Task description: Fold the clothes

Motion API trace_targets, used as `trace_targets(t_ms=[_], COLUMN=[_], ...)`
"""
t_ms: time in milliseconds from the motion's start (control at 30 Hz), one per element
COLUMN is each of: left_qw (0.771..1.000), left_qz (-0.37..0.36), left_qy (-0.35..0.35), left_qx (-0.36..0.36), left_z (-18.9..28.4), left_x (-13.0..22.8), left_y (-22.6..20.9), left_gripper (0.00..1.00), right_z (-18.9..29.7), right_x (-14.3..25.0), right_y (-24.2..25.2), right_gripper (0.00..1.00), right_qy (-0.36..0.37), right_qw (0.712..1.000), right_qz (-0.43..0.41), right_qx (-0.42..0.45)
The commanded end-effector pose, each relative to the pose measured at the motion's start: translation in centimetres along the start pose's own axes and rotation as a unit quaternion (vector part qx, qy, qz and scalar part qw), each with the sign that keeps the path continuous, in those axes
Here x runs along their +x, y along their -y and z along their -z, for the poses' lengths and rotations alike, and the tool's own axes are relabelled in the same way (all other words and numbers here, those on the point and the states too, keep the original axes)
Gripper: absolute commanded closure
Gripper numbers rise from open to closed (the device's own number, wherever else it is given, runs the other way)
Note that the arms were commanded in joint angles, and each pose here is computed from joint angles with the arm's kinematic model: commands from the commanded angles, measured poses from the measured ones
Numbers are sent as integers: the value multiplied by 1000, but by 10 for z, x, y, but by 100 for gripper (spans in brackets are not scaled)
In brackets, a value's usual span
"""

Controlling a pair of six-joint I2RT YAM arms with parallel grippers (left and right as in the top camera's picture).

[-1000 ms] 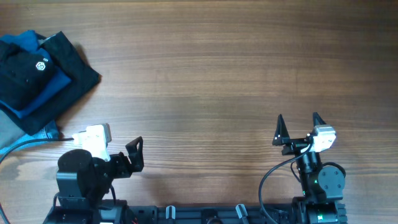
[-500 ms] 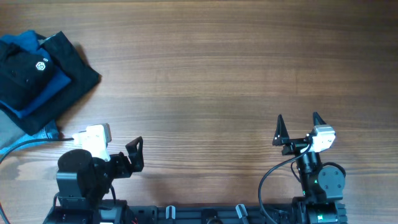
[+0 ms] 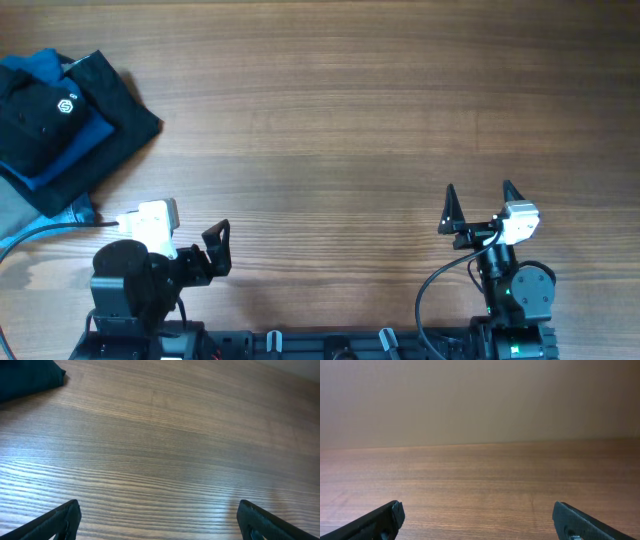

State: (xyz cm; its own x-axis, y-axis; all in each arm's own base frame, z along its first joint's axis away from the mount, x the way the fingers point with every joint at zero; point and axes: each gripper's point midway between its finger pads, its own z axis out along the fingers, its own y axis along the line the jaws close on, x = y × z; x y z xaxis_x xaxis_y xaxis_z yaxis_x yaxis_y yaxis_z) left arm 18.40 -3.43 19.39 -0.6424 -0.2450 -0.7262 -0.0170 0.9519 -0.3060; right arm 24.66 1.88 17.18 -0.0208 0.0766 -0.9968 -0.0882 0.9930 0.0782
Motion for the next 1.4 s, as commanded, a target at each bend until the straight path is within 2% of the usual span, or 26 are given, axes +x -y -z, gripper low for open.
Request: trace_targets(t_ms=[0,500,633,900,1100,1233,1367], left_qw=[1000,1000,1000,987,961,946,943], left_qz=[3,3,-15,-20,-35,-39,-27], left_qy=[1,4,10,157,274,321,331], left_qx=[-1,-1,-25,-10,22,23,-9], left_z=[-1,0,1,-34,-54,-60,-57], left_x=[1,1,3,-8,-20,-27,-31], left_y=[-1,-1,-10,-24,-26,-29,-40], left_gripper=[0,0,0,0,0,0,0], right_z=[1,1,1,1,1,1,1], right_x=[-4,-4,-4,-4,-4,-4,-4], right_y=[-5,-5,-5,-5,-5,-5,-5], right_gripper=[0,0,0,0,0,0,0], right_qy=[8,8,8,8,8,8,8], right_qw=[1000,1000,1000,1000,1000,1000,1000], right_qz=[-3,-3,-3,-4,-4,-3,-3], right_qx=[-12,-12,-12,-12,-12,-12,-12])
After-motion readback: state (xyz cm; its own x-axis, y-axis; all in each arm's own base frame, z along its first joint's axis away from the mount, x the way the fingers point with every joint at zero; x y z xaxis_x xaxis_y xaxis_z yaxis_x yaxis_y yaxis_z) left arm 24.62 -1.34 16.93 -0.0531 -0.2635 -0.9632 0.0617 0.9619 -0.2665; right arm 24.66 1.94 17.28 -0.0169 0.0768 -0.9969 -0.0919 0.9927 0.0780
